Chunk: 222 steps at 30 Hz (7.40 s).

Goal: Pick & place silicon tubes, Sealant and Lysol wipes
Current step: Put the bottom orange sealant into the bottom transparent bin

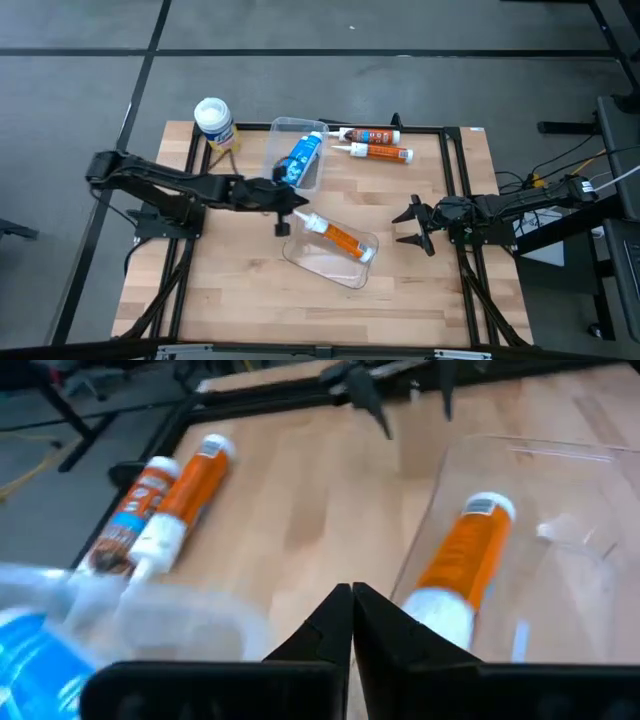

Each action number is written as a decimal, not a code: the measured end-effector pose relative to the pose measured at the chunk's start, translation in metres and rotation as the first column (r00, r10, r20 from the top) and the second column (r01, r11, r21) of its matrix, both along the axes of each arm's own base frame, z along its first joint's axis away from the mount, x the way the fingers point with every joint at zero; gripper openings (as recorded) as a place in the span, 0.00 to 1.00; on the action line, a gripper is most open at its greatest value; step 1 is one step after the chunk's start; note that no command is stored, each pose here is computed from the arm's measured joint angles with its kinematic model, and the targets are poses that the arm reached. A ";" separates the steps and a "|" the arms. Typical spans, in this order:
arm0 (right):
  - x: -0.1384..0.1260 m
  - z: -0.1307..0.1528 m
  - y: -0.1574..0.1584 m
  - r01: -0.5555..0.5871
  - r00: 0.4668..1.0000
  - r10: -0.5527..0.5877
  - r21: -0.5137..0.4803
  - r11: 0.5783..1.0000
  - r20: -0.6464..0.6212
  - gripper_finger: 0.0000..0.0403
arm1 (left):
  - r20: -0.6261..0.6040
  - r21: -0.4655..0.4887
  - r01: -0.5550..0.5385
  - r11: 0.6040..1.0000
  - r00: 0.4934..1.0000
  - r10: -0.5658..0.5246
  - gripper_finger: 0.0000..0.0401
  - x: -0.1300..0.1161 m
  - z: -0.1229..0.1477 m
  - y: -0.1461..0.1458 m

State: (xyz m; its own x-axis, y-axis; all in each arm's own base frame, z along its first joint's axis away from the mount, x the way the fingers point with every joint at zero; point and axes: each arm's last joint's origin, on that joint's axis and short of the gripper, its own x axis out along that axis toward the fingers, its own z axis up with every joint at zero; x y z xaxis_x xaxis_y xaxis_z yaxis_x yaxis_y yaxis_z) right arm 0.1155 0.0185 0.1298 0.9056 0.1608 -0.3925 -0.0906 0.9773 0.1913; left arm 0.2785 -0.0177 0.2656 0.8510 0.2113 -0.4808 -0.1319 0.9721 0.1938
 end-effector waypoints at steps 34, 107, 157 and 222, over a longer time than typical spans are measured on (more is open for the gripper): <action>0.000 0.000 0.000 0.001 1.000 -0.001 -0.001 1.000 -0.001 0.74 | 0.425 -0.069 -0.045 0.997 0.902 0.071 0.02 -0.152 -0.092 0.020; 0.000 0.000 0.000 0.001 1.000 -0.001 0.000 1.000 -0.001 0.74 | 0.521 -0.058 0.282 0.958 0.827 -0.212 0.02 -0.181 -0.098 0.012; 0.100 0.227 -0.023 0.164 0.970 -0.240 -0.653 0.739 -0.027 0.74 | 0.521 -0.058 0.282 0.958 0.827 -0.212 0.02 -0.181 -0.098 0.012; 0.139 0.141 -0.192 0.269 0.433 -0.740 -0.710 0.651 -0.514 0.74 | 0.521 -0.058 0.282 0.958 0.827 -0.212 0.01 -0.181 -0.098 0.012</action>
State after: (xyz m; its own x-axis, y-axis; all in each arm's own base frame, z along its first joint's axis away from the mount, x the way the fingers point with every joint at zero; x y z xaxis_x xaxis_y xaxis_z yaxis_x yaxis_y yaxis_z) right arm 0.2541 -0.1740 0.2706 0.0978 -0.6322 -0.7686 0.3880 0.7354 -0.5555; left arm 0.0973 -0.0056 0.1677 0.9972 -0.0713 0.0219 0.0703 0.9967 0.0402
